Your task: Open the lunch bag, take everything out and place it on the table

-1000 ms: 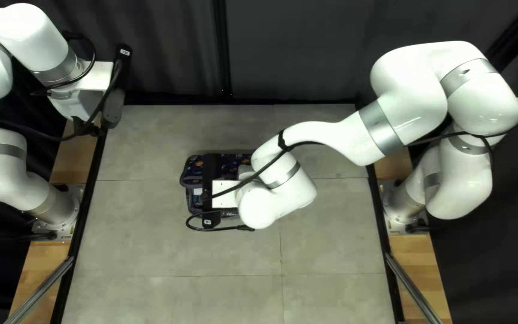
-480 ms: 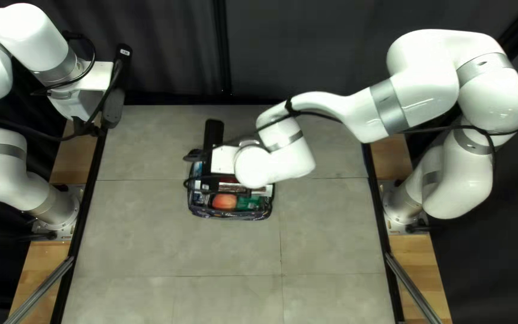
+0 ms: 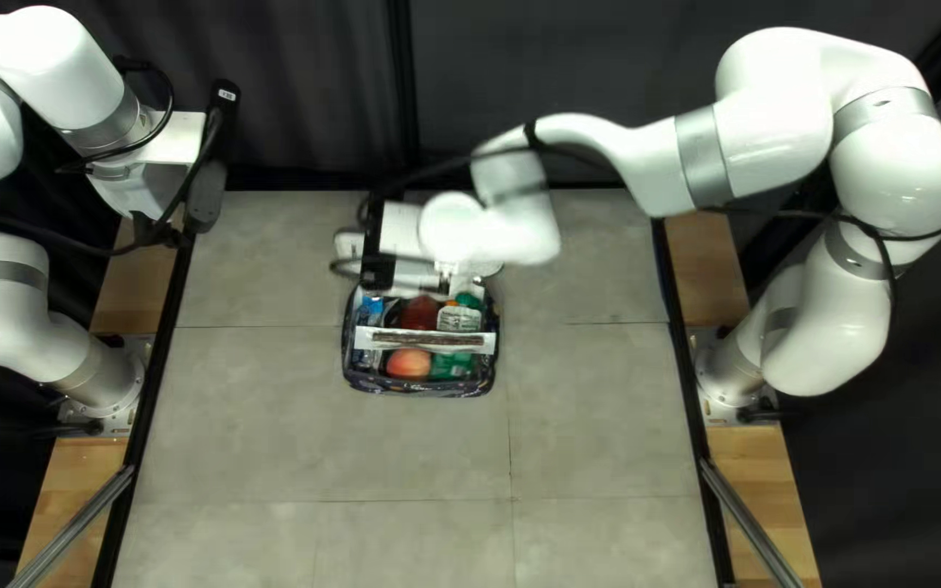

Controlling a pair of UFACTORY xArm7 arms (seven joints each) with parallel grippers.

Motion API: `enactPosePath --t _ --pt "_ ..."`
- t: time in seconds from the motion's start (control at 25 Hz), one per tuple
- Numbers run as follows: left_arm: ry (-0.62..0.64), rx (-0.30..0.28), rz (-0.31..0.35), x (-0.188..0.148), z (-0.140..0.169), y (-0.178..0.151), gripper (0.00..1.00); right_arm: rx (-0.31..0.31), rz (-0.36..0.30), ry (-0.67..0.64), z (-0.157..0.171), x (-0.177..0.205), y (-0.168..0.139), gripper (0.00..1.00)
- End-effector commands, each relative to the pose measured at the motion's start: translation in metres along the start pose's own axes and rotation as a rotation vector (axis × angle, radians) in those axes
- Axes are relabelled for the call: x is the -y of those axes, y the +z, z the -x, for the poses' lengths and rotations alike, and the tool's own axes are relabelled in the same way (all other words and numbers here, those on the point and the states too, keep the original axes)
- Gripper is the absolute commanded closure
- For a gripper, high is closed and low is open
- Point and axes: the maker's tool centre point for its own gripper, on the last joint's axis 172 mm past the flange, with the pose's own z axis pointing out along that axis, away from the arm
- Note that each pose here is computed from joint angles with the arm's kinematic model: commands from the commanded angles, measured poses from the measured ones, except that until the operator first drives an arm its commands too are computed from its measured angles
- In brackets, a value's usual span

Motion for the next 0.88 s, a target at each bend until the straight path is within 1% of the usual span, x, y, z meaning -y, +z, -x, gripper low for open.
enactPosePath --t 0.04,0.12,0.16,0.2,0.24,0.28,0.32,0.36,0.4,0.44,0.48,0.52,0.56,0.64,0.76,0.8,0.88 --pt "0.000 0.000 0.000 0.000 0.000 0.000 0.00 0.018 -0.046 -0.027 0.000 -0.026 0.001 0.00" --pt "0.000 0.000 0.000 0.000 0.000 0.000 0.00 0.010 -0.044 -0.035 0.001 -0.021 -0.022 0.00" --pt "0.000 0.000 0.000 0.000 0.000 0.000 0.00 0.001 -0.037 -0.044 0.002 -0.014 -0.043 0.00" --pt "0.000 0.000 0.000 0.000 0.000 0.000 0.00 -0.004 -0.035 -0.048 0.003 -0.012 -0.050 0.00" --pt "0.000 0.000 0.000 0.000 0.000 0.000 0.00 -0.011 -0.027 -0.059 0.002 0.003 -0.075 0.00" --pt "0.000 0.000 0.000 0.000 0.000 0.000 0.00 -0.015 -0.026 -0.068 0.001 0.017 -0.092 0.00" --pt "0.000 0.000 0.000 0.000 0.000 0.000 0.00 -0.016 -0.027 -0.074 0.001 0.029 -0.101 0.00" --pt "0.000 0.000 0.000 0.000 0.000 0.000 0.00 -0.015 -0.038 -0.086 0.000 0.055 -0.114 0.00" --pt "0.000 0.000 0.000 0.000 0.000 0.000 0.00 -0.015 -0.044 -0.092 -0.001 0.069 -0.119 0.00" --pt "0.000 0.000 0.000 0.000 0.000 0.000 0.00 -0.018 -0.060 -0.100 -0.001 0.101 -0.126 0.00" --pt "0.000 0.000 0.000 0.000 0.000 0.000 0.00 -0.020 -0.069 -0.106 0.000 0.124 -0.129 0.00" --pt "0.000 0.000 0.000 0.000 0.000 0.000 0.00 -0.020 -0.074 -0.109 0.001 0.139 -0.130 0.00" --pt "0.000 0.000 0.000 0.000 0.000 0.000 0.00 -0.024 -0.086 -0.111 0.005 0.169 -0.130 0.00" --pt "0.000 0.000 0.000 0.000 0.000 0.000 0.00 -0.031 -0.100 -0.114 0.009 0.203 -0.129 0.00" --pt "0.000 0.000 0.000 0.000 0.000 0.000 0.00 -0.034 -0.106 -0.127 0.014 0.235 -0.123 0.00" --pt "0.000 0.000 0.000 0.000 0.000 0.000 0.00 -0.035 -0.108 -0.128 0.015 0.237 -0.122 0.00" --pt "0.000 0.000 0.000 0.000 0.000 0.000 0.00 -0.038 -0.128 -0.128 0.018 0.257 -0.111 0.00"
